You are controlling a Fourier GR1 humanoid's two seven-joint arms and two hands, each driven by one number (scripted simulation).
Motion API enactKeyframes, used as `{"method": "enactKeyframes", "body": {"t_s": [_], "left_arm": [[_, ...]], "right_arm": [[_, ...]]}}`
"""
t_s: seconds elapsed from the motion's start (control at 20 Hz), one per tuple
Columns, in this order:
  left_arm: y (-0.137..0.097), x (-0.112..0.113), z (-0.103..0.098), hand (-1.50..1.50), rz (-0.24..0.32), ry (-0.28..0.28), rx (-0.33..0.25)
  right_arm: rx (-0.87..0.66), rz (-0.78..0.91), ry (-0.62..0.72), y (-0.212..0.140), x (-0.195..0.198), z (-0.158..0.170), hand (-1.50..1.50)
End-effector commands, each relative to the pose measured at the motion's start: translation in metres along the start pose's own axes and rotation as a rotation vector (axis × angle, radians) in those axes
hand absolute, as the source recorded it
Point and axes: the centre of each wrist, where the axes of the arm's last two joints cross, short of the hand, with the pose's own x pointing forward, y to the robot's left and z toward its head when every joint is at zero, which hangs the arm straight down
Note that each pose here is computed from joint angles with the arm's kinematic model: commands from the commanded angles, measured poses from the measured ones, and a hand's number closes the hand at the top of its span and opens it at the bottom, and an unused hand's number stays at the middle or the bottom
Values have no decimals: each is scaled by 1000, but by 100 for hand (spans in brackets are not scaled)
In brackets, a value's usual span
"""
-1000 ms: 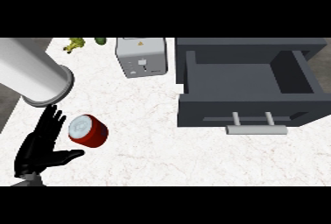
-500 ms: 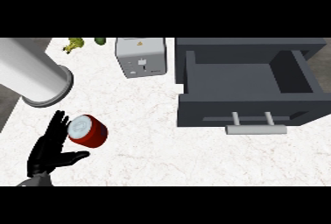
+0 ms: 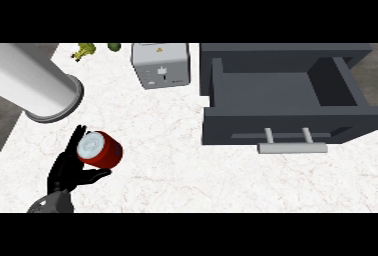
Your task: Pick up the can, place it into the drawer and close the drawer
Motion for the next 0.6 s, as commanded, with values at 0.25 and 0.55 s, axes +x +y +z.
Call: {"method": "enactKeyframes", "body": {"t_s": [0.25,0.55], "left_arm": [[-5,12,-27,150,88,-24,-8],[-28,3,-32,150,153,11,-163]], "right_arm": [[5,-6,6,3,0,7,-150],[11,-12,16,1,4,-8,-150]]}}
